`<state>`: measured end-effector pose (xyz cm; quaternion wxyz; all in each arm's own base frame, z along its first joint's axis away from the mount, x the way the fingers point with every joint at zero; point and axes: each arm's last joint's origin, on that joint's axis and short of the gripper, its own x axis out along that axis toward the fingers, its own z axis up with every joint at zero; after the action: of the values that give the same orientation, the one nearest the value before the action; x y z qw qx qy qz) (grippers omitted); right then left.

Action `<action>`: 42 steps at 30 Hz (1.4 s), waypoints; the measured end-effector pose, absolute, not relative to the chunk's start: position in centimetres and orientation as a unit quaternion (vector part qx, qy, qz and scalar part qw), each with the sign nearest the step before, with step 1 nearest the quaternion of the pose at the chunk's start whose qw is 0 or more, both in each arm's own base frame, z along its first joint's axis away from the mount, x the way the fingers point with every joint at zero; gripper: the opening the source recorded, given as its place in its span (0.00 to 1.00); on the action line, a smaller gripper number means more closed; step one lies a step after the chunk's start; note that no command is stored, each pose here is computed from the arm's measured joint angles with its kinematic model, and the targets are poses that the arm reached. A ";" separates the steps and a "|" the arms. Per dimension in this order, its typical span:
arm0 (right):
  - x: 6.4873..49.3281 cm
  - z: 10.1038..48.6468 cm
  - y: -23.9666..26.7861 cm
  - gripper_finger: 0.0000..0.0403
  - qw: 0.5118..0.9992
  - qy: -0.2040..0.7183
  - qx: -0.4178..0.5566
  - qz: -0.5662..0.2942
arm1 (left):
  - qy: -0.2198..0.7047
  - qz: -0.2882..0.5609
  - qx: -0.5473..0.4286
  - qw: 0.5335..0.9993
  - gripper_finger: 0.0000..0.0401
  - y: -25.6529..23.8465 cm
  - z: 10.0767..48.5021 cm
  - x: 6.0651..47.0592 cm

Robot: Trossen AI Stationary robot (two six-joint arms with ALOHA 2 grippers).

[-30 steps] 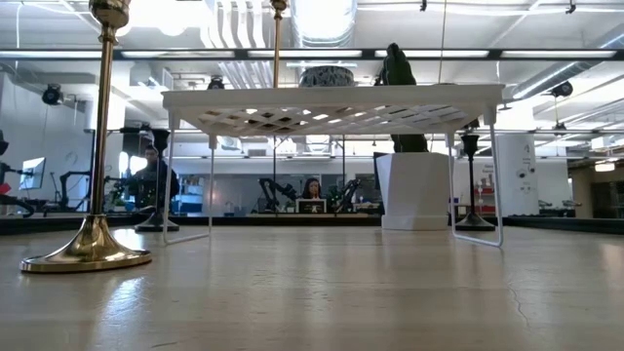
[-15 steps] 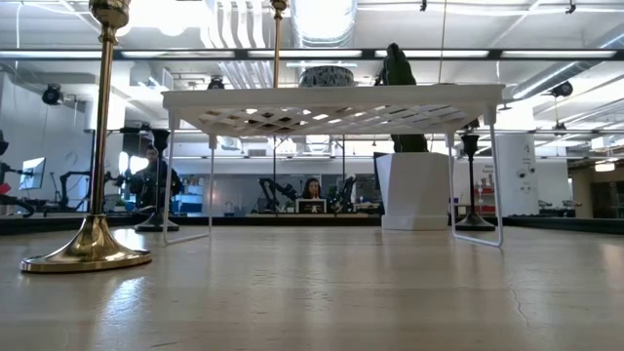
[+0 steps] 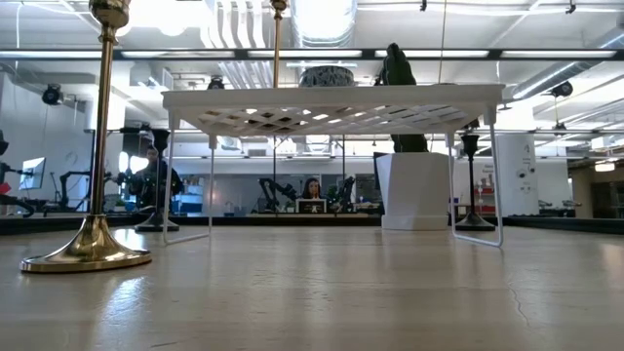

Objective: Pick & Place candle stick holders
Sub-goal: Put the right gold candle holder on the shelf

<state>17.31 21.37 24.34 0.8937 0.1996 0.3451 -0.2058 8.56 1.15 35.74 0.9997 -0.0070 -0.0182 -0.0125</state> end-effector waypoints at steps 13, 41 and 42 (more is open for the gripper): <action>20.3 35.0 12.3 0.03 0.930 0.305 0.116 -0.169 | -0.016 -0.013 -0.017 1.000 0.57 1.2 35.7 8.7; 26.4 36.6 0.9 0.03 0.954 0.289 0.049 -0.064 | 0.007 -0.012 0.002 1.000 0.57 1.3 35.3 9.3; 26.7 36.5 0.8 0.03 0.953 0.292 0.051 -0.060 | 0.007 -0.012 0.002 1.000 0.57 1.3 35.3 9.3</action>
<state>26.69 0.79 36.46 0.9531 0.0505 0.2925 -0.0597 9.28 1.31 35.33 0.9999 0.0020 0.0066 -0.0124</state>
